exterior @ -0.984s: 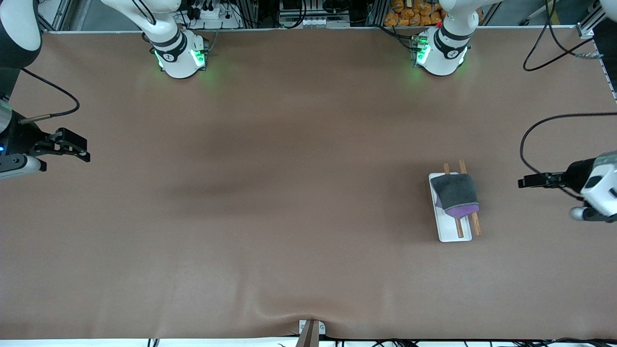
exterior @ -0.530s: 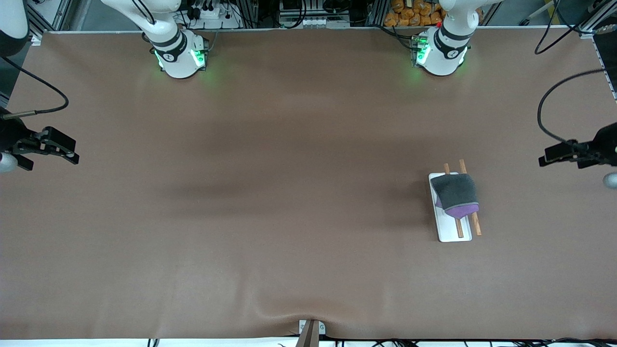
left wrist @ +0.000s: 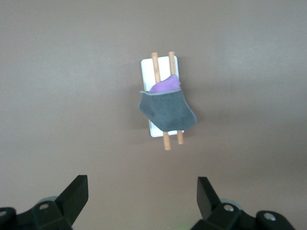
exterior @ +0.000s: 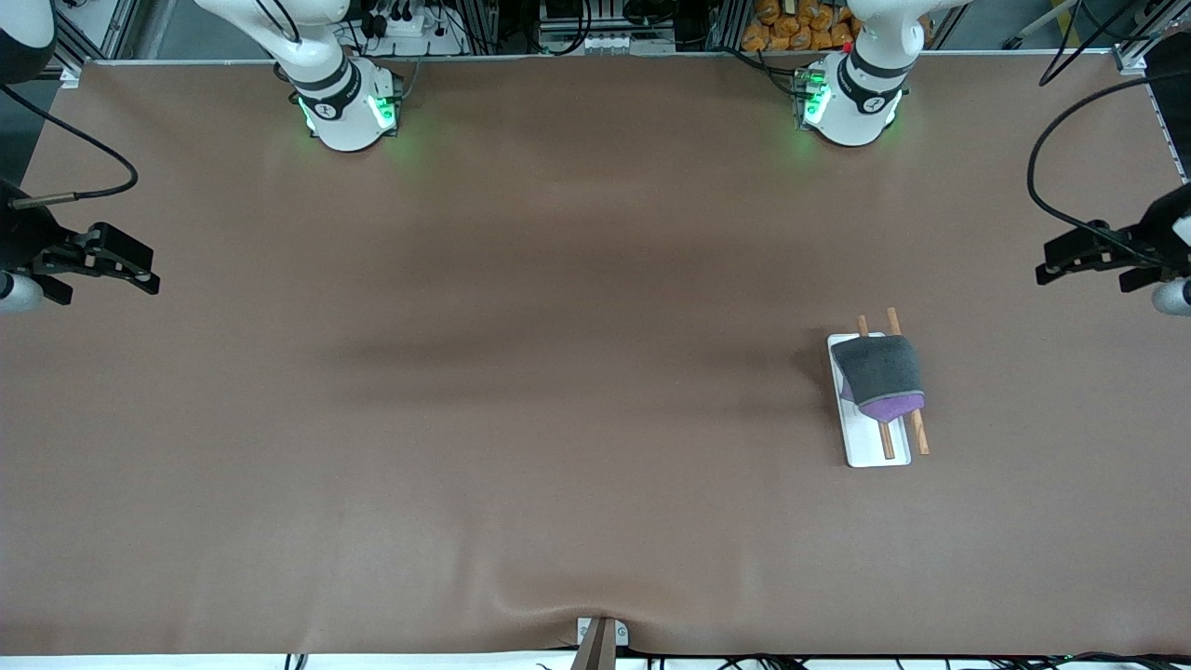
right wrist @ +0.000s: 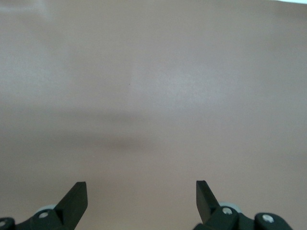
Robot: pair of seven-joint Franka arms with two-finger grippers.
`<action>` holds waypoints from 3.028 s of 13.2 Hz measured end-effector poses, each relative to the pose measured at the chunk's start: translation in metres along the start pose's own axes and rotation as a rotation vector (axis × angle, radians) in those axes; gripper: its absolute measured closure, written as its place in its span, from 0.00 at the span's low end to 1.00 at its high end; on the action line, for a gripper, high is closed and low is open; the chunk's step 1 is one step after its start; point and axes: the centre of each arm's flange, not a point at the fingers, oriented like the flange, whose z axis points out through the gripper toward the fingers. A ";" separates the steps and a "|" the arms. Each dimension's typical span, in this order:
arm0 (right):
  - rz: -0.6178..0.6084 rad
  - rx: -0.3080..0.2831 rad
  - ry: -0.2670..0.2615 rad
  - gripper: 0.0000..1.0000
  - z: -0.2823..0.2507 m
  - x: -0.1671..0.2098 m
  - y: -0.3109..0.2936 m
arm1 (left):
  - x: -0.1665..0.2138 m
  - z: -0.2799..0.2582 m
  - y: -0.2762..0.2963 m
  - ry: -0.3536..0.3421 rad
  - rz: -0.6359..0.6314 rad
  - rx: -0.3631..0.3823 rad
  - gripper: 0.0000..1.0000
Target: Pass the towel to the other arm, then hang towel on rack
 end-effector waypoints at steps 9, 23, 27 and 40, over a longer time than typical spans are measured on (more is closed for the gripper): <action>0.008 -0.010 0.024 0.00 0.003 -0.013 -0.006 | -0.028 -0.007 0.023 -0.007 -0.033 0.029 0.00; 0.020 -0.009 0.045 0.00 -0.004 -0.014 -0.067 | -0.072 -0.027 0.028 0.025 -0.120 0.033 0.00; 0.045 -0.018 0.054 0.00 -0.008 -0.015 -0.066 | -0.064 -0.026 0.024 0.026 -0.125 0.032 0.00; 0.065 -0.018 0.055 0.00 -0.008 -0.015 -0.062 | -0.058 -0.020 0.030 0.008 -0.114 0.032 0.00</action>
